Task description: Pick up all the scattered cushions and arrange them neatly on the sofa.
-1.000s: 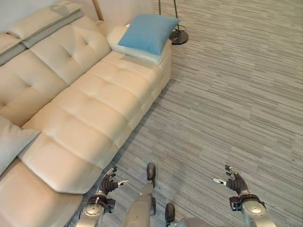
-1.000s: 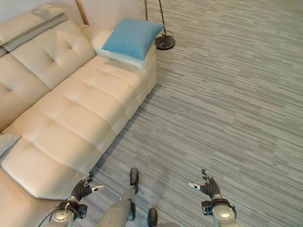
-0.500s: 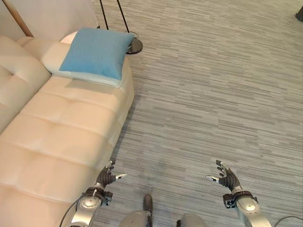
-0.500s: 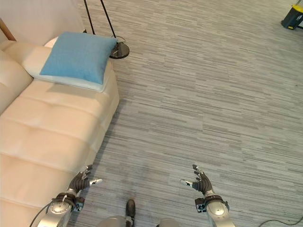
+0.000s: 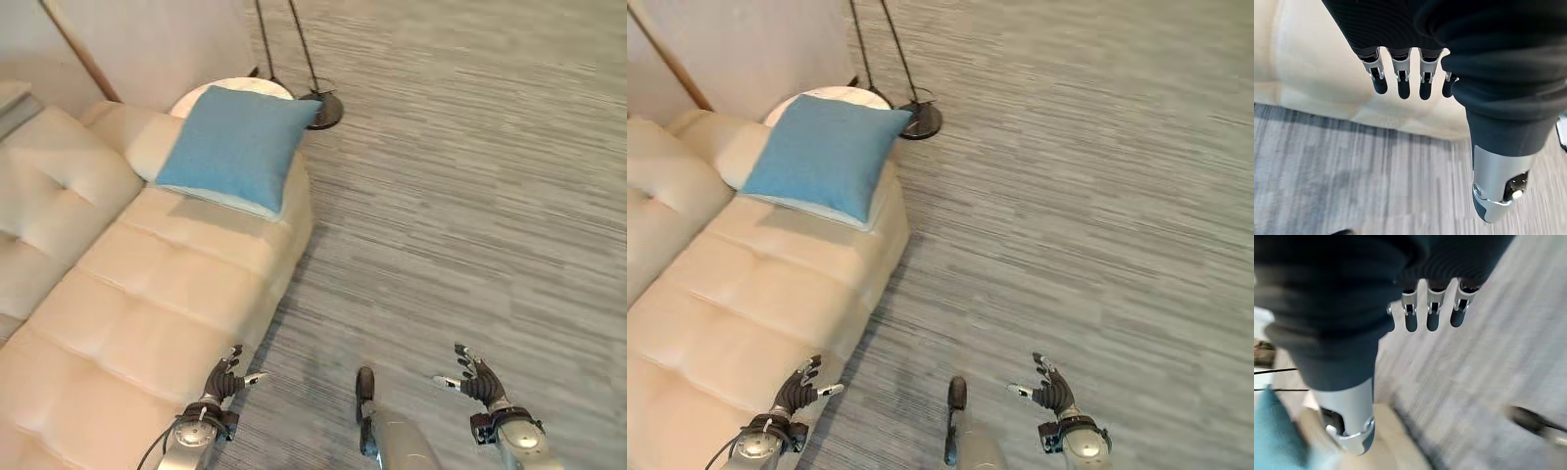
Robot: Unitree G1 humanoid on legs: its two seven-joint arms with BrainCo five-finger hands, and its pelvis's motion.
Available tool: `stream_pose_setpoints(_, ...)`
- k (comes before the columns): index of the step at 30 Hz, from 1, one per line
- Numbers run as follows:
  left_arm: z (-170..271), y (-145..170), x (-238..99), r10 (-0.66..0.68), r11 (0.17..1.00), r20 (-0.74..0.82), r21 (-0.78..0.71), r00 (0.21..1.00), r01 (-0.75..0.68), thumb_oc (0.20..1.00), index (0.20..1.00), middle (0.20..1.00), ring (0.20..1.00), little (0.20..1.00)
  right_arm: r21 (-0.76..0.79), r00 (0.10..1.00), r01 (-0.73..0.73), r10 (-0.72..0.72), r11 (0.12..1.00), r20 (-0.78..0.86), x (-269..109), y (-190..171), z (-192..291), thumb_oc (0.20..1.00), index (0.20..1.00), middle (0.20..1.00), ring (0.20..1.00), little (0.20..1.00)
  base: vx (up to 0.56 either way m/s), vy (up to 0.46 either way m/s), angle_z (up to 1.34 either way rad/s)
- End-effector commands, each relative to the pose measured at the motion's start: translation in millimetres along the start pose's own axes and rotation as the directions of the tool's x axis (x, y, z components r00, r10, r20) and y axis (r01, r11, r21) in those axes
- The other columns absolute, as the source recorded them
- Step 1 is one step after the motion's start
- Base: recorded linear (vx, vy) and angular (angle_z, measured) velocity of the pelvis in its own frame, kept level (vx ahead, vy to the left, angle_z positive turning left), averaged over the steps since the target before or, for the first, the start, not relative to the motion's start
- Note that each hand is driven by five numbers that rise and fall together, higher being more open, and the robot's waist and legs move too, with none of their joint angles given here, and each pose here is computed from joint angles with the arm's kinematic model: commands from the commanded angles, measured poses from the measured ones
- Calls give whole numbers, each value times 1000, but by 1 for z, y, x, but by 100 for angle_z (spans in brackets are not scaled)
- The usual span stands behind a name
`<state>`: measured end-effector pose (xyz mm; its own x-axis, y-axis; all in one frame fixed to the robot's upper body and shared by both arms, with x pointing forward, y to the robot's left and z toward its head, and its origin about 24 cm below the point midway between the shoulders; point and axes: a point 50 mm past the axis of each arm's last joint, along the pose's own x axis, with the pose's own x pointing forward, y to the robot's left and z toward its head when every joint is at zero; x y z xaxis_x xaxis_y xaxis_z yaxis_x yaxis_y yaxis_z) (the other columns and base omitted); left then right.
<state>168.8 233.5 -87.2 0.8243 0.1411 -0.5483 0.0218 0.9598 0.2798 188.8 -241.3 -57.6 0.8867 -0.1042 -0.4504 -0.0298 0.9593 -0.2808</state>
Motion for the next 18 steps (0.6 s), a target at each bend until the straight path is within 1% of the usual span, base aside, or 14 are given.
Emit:
stream_pose_setpoints(1, 21, 19, 3, 42, 999, 105, -1, 994, -42, 1000, 1000, 1000, 1000, 1000, 14, 994, 60, -61, 998, 92, 0, -19, 17, 1000, 1000, 1000, 1000, 1000, 424, -222, -4)
stream_pose_setpoints(5, 23, 16, 4, 35, 999, 107, -8, 994, -34, 1000, 1000, 1000, 1000, 1000, 31, 992, 92, -94, 995, 88, 0, -27, 17, 1000, 1000, 1000, 1000, 1000, 305, -79, 1)
stream_pose_setpoints(9, 20, 16, 3, 36, 999, 98, 2, 995, -36, 1000, 1000, 1000, 1000, 1000, 27, 989, 115, -117, 993, 90, -1, -30, 17, 1000, 1000, 1000, 1000, 1000, 463, 3, -22)
stream_pose_setpoints(15, 13, 21, -2, 60, 998, 72, 5, 996, -60, 1000, 1000, 1000, 1000, 1000, 13, 989, 111, -111, 994, 97, 1, -24, 20, 1000, 1000, 1000, 1000, 1000, 557, 105, -25)
stream_pose_setpoints(18, 3, 25, -5, 58, 998, 33, 21, 998, -59, 1000, 1000, 1000, 1000, 1000, 3, 992, 70, -70, 998, 103, -2, -16, 20, 1000, 1000, 1000, 1000, 1000, 556, 188, -40)
